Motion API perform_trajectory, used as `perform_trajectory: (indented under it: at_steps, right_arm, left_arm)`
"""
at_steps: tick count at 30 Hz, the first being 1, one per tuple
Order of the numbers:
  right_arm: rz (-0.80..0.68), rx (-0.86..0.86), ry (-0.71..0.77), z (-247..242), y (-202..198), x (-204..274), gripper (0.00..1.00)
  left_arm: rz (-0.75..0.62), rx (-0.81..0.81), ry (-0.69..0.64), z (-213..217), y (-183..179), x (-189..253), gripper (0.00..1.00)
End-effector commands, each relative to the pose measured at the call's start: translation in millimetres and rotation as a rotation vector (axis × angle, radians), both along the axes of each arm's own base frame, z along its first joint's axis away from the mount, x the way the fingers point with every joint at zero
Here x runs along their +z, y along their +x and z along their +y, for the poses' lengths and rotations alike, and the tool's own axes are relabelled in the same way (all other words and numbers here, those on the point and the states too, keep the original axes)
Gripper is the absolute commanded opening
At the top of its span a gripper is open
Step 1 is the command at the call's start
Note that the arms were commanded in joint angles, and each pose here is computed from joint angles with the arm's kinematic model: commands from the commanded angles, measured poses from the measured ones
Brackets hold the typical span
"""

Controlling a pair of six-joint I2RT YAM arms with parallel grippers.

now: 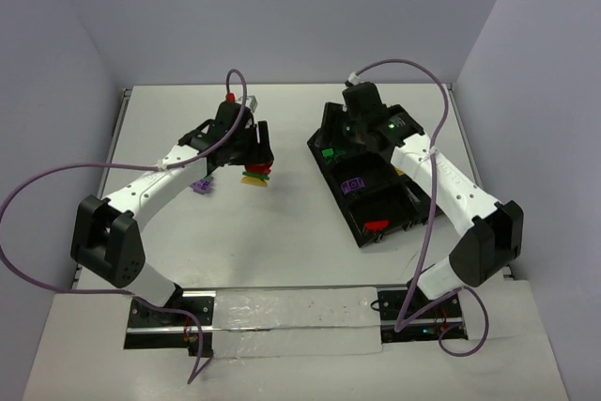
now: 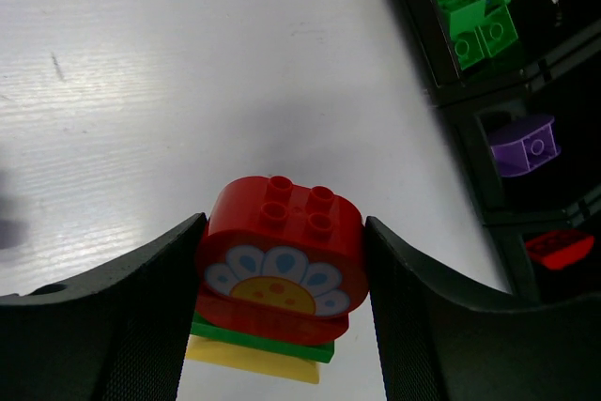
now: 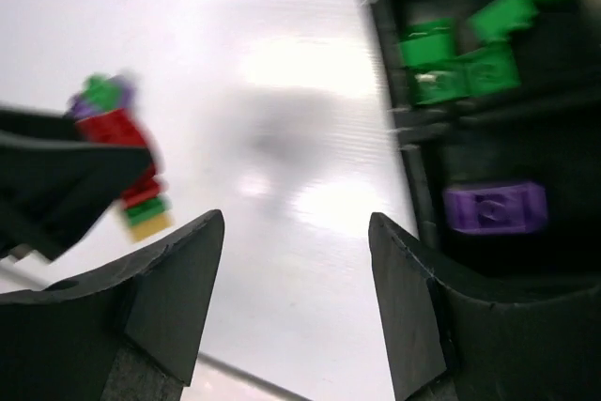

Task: Sort the legos into containers by color

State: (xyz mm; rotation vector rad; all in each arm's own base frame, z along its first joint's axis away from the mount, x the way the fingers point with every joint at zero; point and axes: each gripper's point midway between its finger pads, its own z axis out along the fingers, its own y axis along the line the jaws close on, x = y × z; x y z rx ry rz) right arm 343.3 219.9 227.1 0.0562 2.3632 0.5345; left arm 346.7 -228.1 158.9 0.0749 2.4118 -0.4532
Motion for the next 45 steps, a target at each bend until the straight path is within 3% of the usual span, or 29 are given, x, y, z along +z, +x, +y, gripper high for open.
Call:
perform_trajectory:
  at_steps: [1, 11, 21, 25, 29, 45]
  right_arm:
    - [0.009, 0.218, 0.224, 54, -24, 19, 0.71]
    - [0.179, 0.254, 0.232, 78, -15, 10, 0.71]
    - [0.276, 0.226, 0.328, 94, 2, 7, 0.71]
    - [0.324, 0.328, 0.378, 110, -7, 2, 0.71]
    - [0.428, 0.546, 0.519, 132, -38, 4, 0.7]
    - [0.534, 0.719, 0.55, 142, -62, -15, 0.67]
  left_arm:
    - [-0.036, -0.069, -0.111, -20, -1, 22, 0.15]
    - [-0.077, -0.225, -0.19, -35, -20, 40, 0.12]
    - [-0.166, -0.349, -0.129, -21, -43, 52, 0.16]
    - [-0.169, -0.373, -0.132, -21, -49, 51, 0.16]
    - [-0.144, -0.415, -0.129, -25, -52, 47, 0.11]
    - [-0.131, -0.428, -0.076, -25, -47, 41, 0.11]
